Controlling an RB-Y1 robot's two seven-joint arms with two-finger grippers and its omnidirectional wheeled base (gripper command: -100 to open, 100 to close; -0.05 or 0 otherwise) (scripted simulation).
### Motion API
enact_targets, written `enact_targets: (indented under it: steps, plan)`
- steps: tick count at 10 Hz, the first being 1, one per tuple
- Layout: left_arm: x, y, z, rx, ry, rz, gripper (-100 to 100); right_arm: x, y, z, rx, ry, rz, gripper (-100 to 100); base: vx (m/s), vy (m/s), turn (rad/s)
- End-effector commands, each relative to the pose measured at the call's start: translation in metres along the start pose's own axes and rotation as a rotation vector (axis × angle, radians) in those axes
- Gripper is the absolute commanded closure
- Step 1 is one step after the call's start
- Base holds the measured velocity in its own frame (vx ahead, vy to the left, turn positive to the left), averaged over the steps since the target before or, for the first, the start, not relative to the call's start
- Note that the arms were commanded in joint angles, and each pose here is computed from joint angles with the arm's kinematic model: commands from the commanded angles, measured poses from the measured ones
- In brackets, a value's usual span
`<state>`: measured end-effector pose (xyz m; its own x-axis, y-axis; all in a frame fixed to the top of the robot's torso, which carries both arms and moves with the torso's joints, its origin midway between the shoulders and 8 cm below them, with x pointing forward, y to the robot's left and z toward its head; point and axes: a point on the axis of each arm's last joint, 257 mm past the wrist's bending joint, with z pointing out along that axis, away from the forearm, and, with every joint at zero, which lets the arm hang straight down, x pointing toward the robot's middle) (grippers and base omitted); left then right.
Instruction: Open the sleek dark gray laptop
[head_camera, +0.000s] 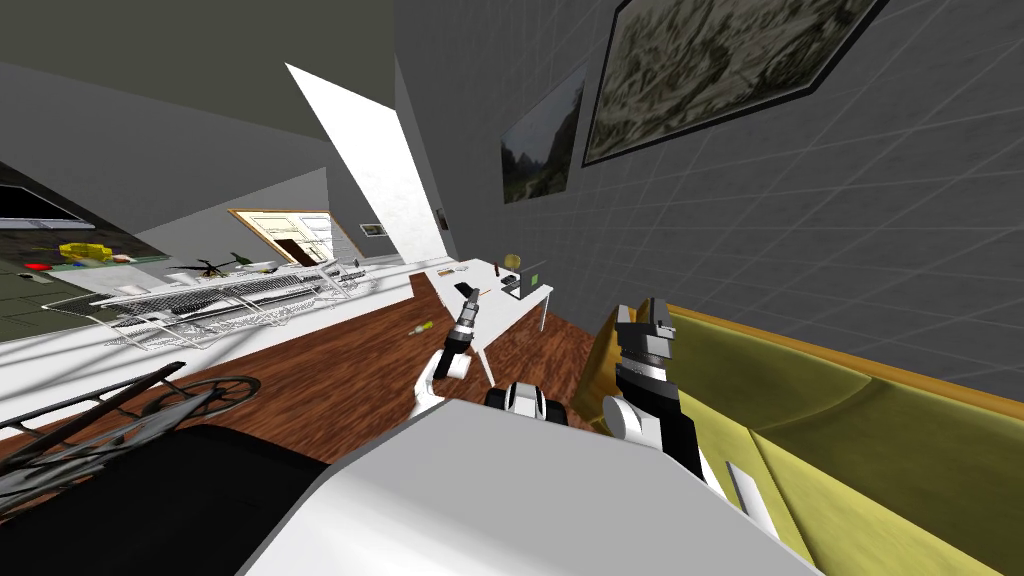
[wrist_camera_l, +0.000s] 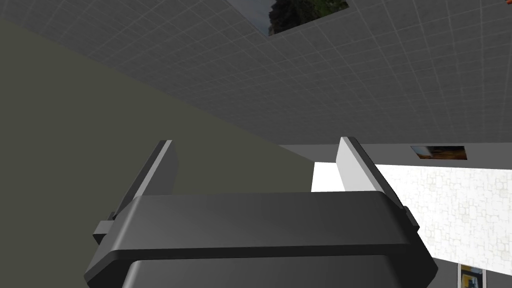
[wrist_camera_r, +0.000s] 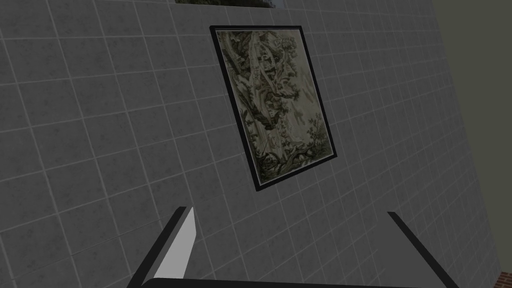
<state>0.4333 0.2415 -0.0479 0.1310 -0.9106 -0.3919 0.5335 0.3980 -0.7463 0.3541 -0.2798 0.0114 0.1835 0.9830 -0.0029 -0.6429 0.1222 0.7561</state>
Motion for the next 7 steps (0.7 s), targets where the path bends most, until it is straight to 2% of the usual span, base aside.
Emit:
enact_targets:
  steps: [1, 4, 5, 6, 7]
  plan:
    - [0.009, 0.017, 0.011, -0.018, 0.017, 0.006, -100, 0.0, 0.0, 0.0, 0.0, 0.0, 0.0, 0, 0.016, -0.005, -0.011]
    - [0.017, 0.035, 0.027, -0.037, 0.033, 0.013, -100, 0.0, 0.0, 0.0, 0.0, 0.0, 0.0, 0, 0.014, -0.002, -0.015]
    - [0.018, 0.038, 0.028, -0.04, 0.035, 0.012, -100, 0.0, 0.0, 0.0, 0.0, 0.0, 0.0, 0, 0.013, -0.003, -0.013]
    - [0.021, 0.043, 0.037, -0.042, 0.04, 0.016, -100, 0.0, 0.0, 0.0, 0.0, 0.0, 0.0, 0, 0.015, -0.004, -0.014]
    - [0.024, 0.048, 0.037, -0.052, 0.044, 0.015, -100, 0.0, 0.0, 0.0, 0.0, 0.0, 0.0, 0, 0.014, -0.003, -0.013]
